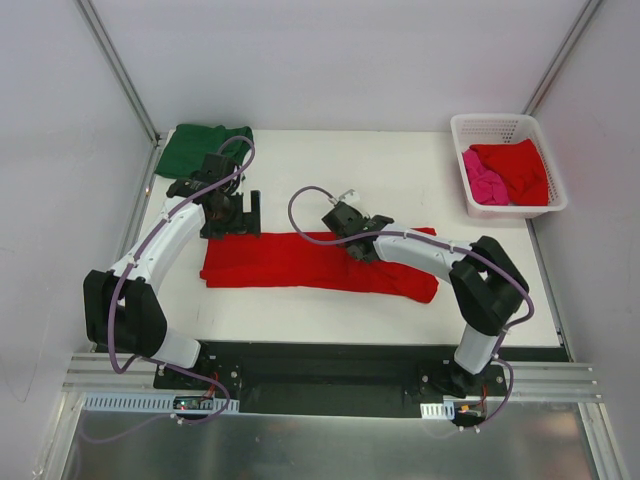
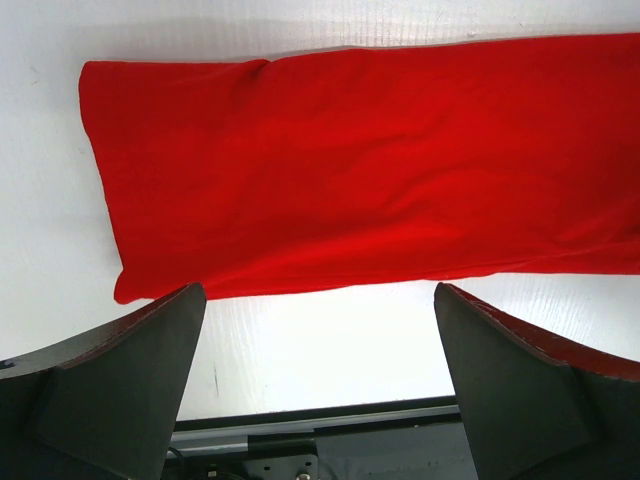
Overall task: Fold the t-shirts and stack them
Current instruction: Fold the tshirt
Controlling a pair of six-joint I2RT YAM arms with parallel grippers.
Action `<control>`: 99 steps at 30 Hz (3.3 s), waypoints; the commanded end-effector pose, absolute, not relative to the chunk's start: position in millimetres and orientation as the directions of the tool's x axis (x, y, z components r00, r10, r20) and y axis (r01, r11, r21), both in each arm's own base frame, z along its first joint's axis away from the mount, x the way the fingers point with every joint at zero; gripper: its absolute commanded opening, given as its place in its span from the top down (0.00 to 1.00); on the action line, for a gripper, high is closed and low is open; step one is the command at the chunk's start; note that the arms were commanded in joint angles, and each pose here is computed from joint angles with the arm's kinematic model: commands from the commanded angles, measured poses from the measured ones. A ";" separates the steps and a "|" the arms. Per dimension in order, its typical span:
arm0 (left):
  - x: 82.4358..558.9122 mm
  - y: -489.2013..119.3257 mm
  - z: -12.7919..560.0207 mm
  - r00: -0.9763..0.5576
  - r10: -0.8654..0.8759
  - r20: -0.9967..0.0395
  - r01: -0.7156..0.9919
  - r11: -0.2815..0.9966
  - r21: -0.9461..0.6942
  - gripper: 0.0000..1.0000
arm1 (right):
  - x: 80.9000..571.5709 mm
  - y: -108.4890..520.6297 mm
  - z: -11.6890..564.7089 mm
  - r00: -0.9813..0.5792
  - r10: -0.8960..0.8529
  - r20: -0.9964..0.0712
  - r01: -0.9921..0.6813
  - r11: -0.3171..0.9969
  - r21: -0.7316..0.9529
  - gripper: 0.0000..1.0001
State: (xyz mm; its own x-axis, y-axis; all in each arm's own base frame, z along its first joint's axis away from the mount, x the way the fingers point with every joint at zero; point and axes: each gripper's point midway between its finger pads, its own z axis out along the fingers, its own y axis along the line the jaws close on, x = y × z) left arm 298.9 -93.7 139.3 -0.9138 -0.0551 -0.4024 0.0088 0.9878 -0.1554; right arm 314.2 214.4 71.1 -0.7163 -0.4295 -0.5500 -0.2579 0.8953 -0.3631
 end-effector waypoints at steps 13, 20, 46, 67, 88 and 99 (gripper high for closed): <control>297.1 -87.0 145.8 -0.900 -0.042 -0.435 0.016 0.991 -0.131 0.01 | 354.7 201.0 78.6 -0.686 -0.521 -0.508 -0.193 0.803 -0.564 0.99; 296.2 -86.0 149.1 -0.896 -0.044 -0.441 0.016 0.991 -0.133 0.01 | 383.7 192.1 93.5 -0.670 -0.522 -0.528 -0.095 0.766 -0.636 0.99; 298.4 -88.7 150.2 -0.897 -0.056 -0.438 0.011 0.989 -0.148 0.01 | 324.5 186.6 103.7 -0.748 -0.312 -0.586 -0.107 0.928 -0.358 0.99; 295.3 -83.6 151.4 -0.892 -0.053 -0.449 0.007 0.991 -0.130 0.01 | 320.1 198.7 58.5 -0.817 -0.273 -0.508 -0.138 0.947 -0.289 0.99; 294.6 -80.5 153.3 -0.888 -0.054 -0.457 0.005 0.992 -0.128 0.01 | 353.8 281.5 79.3 -0.729 -0.200 -0.655 -0.297 0.954 0.038 0.99; 295.3 -82.8 150.2 -0.894 -0.057 -0.444 0.005 0.990 -0.138 0.01 | 349.2 261.1 118.9 -0.653 -0.153 -0.742 -0.265 0.964 0.035 0.99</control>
